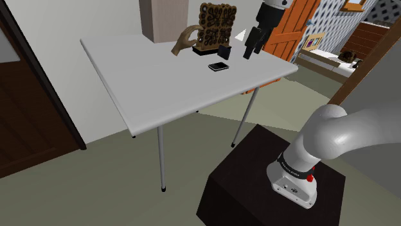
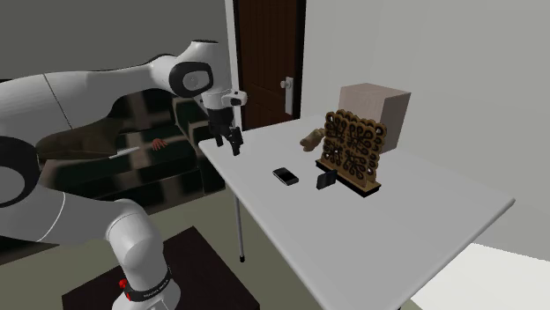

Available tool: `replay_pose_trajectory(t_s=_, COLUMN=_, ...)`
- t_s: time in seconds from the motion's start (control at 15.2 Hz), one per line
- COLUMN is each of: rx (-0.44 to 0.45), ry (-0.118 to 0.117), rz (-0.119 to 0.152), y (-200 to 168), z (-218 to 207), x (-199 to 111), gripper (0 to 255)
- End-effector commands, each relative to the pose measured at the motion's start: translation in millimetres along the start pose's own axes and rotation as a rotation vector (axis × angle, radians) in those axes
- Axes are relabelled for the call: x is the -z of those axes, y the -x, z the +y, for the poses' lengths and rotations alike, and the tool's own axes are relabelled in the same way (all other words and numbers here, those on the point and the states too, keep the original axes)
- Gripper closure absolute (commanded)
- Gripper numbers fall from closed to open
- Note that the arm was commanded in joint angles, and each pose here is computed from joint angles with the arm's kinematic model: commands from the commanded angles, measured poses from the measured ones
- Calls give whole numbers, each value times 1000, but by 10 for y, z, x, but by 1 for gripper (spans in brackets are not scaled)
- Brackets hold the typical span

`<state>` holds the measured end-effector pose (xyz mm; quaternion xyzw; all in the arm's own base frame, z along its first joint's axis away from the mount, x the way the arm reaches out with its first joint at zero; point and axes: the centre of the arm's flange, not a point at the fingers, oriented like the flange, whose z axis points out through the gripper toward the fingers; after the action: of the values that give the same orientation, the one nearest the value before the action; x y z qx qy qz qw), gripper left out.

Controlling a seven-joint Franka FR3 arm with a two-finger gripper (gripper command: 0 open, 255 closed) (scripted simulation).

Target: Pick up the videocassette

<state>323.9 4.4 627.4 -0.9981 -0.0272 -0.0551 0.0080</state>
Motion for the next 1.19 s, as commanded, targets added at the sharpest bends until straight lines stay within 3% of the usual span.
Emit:
replay_pose_trajectory(t_s=0.0, rx=0, ry=0, rz=0, y=0, z=0, x=0, gripper=0)
replay_pose_trajectory(t_s=1.12, rx=-174, ry=-33, rz=-10, y=-1465, z=1680, x=-509, gripper=0)
